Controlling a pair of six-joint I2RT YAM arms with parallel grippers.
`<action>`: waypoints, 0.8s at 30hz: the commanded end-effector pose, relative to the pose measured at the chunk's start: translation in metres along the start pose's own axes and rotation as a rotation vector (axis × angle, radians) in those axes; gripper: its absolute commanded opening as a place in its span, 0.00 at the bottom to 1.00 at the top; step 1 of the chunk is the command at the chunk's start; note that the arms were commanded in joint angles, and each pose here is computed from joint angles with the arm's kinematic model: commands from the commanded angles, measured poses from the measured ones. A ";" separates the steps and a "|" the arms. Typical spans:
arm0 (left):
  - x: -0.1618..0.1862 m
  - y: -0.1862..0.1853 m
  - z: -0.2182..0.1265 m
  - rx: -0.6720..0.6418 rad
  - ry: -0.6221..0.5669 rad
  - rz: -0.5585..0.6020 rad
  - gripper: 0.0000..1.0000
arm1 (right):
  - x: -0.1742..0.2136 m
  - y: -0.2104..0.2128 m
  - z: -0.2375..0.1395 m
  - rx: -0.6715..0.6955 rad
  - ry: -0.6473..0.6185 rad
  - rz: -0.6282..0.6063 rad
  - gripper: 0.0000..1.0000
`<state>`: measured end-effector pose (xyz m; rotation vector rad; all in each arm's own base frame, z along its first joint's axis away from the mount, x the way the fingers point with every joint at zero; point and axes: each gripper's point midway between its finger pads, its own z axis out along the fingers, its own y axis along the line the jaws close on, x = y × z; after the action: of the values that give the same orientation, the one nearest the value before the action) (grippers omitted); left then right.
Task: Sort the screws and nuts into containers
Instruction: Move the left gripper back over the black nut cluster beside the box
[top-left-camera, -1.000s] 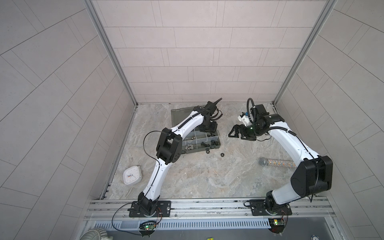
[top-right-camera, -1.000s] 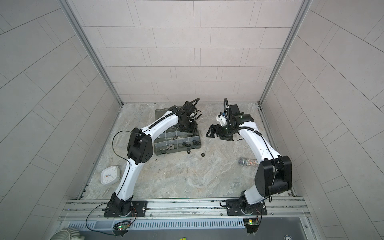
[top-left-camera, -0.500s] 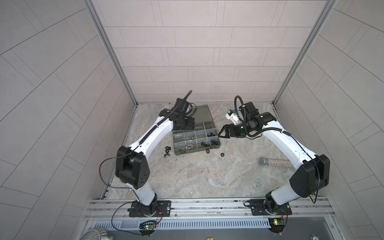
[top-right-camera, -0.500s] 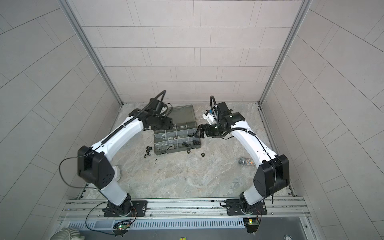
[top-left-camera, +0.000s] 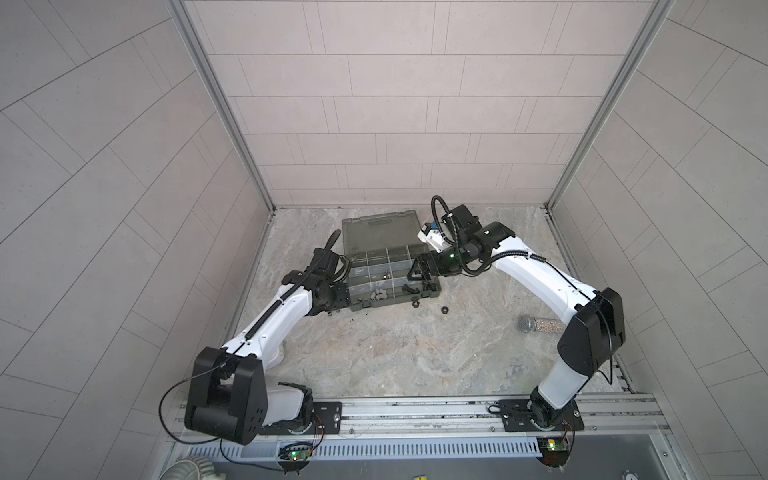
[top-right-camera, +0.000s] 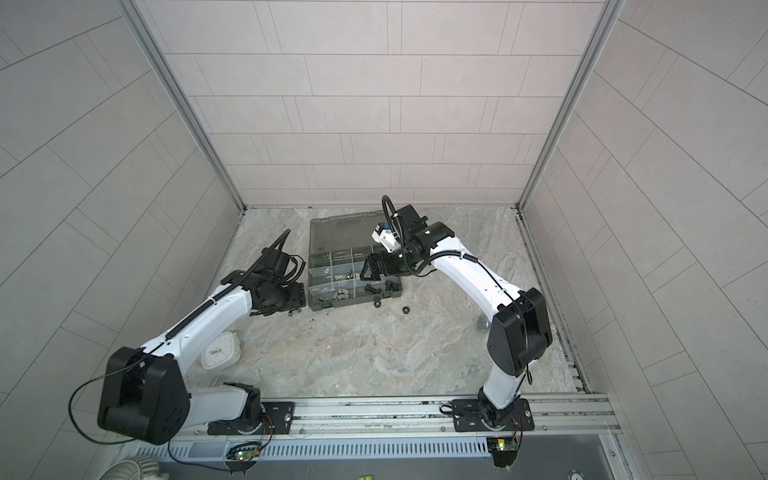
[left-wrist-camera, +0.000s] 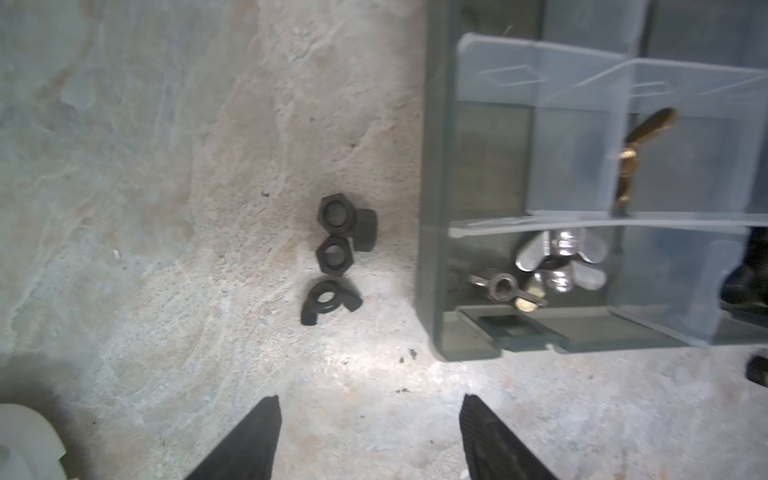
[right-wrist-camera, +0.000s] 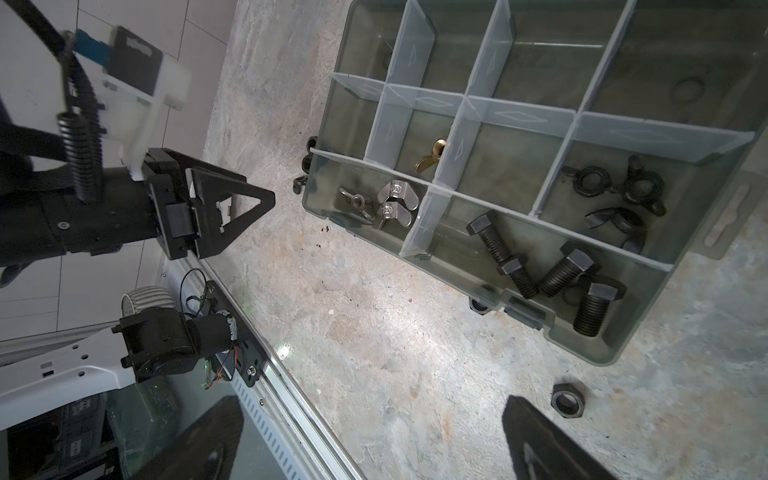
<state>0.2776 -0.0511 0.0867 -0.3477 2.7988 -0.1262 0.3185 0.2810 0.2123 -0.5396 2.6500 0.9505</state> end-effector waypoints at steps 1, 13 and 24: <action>-0.002 0.013 0.013 -0.017 0.033 -0.018 0.74 | -0.005 0.004 -0.001 0.000 -0.025 0.001 0.99; -0.018 0.017 0.043 -0.049 0.147 0.004 0.57 | 0.005 -0.009 -0.003 0.054 -0.032 0.006 0.99; -0.007 0.021 0.050 -0.065 0.200 0.035 0.48 | 0.000 -0.026 -0.004 0.063 -0.040 0.041 0.99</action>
<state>0.3004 -0.0350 0.0406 -0.3375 2.9833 -0.0877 0.3282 0.2648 0.1939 -0.4457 2.6810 0.8853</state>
